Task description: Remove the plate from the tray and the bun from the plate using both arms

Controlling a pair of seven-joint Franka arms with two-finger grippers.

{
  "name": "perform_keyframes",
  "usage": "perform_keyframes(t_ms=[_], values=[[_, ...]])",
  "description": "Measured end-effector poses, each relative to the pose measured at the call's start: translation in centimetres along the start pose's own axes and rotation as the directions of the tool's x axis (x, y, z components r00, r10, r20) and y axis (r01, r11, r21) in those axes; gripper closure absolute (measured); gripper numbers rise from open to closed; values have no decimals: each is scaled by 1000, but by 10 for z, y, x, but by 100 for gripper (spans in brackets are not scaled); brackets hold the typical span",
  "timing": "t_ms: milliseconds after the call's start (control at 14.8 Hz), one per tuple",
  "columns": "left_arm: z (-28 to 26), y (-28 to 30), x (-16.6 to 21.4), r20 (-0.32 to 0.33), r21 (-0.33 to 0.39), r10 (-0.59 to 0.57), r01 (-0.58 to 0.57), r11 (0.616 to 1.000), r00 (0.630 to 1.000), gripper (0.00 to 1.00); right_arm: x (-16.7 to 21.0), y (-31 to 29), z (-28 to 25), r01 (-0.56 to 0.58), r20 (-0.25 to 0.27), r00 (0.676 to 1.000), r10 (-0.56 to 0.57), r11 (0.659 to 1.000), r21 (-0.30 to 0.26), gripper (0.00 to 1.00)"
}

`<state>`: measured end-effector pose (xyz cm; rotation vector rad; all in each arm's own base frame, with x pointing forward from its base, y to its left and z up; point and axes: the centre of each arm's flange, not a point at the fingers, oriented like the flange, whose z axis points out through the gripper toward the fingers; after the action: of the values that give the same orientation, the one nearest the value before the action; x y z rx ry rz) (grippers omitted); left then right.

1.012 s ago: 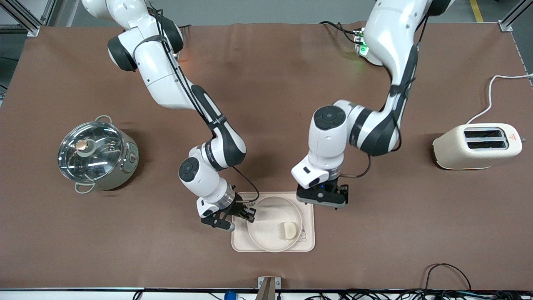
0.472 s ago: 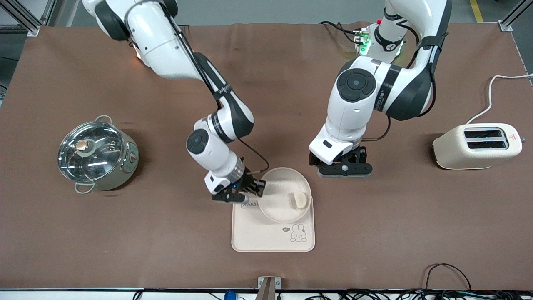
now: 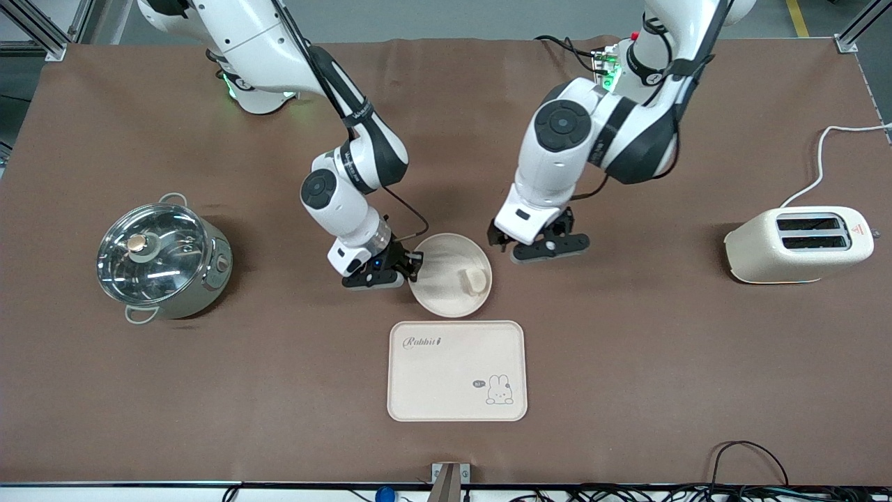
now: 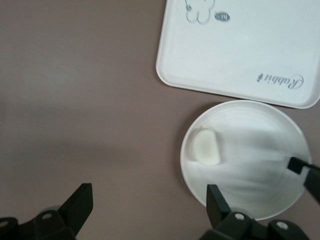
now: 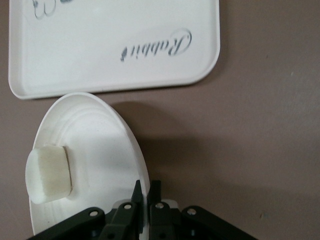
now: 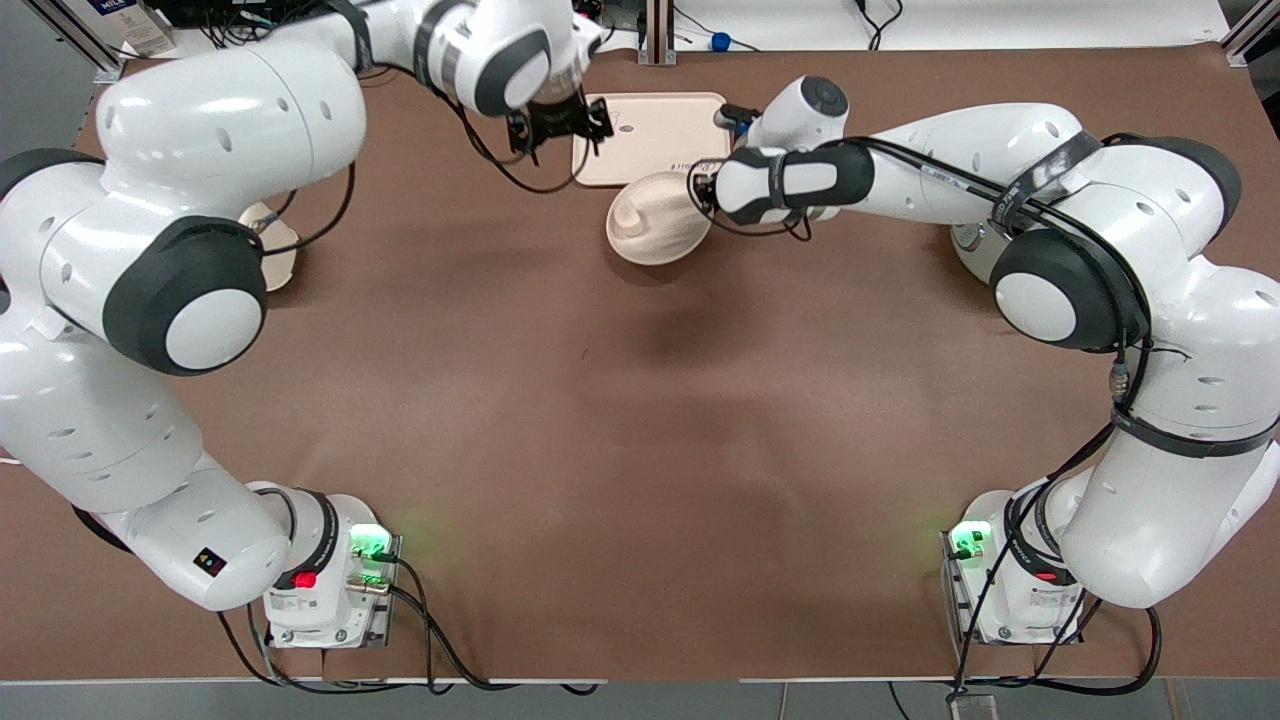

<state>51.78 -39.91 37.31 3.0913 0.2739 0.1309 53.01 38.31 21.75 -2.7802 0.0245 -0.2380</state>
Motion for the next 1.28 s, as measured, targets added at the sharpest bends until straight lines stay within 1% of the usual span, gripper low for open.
perform_keyframes(t_ms=[135, 202, 337, 405, 472, 607, 810, 877, 1012, 1080, 1215, 1282], values=[[34, 18, -23, -13, -32, -11, 10, 999, 1000, 0, -16, 4, 9, 8, 0, 1000, -8, 1000, -6, 93], [48, 28, -29, -26, -54, -9, 8, 998, 1000, 0, -17, 6, 10, 1, 0, 1000, -1, 1000, -6, 88], [72, 41, -28, -66, -102, 2, -9, 995, 998, 0, -8, 19, 7, -55, -4, 998, 55, 998, 3, 73], [81, 44, -23, -87, -111, 9, -19, 994, 996, 0, -2, 27, 4, -87, -8, 996, 87, 996, 10, 59], [89, 46, -17, -103, -111, 16, -28, 993, 995, 0, 5, 33, -1, -111, -17, 994, 112, 994, 18, 49], [103, 51, -8, -117, -105, 26, -39, 994, 993, 0, 23, 41, -22, -143, -43, 989, 144, 989, 39, 30], [123, 62, -6, -118, -109, 31, -44, 993, 993, 0, 53, 57, -71, -185, -46, 981, 189, 980, 70, 3], [130, 64, -7, -117, -110, 32, -45, 993, 993, 0, 64, 66, -90, -199, -44, 978, 203, 977, 79, 0], [142, 64, -7, -117, -111, 33, -46, 993, 993, 0, 83, 92, -132, -197, -4, 980, 198, 977, 78, 0], [148, 64, -8, -114, -107, 35, -47, 993, 993, 0, 92, 108, -156, -170, 9, 985, 170, 984, 55, 0], [159, 62, -11, -104, -96, 38, -48, 994, 994, 0, 106, 140, -210, -99, 40, 994, 100, 994, -42, 0], [164, 62, -12, -99, -91, 40, -49, 995, 994, 0, 112, 156, -243, -74, 63, 995, 80, 993, -92, 0]])
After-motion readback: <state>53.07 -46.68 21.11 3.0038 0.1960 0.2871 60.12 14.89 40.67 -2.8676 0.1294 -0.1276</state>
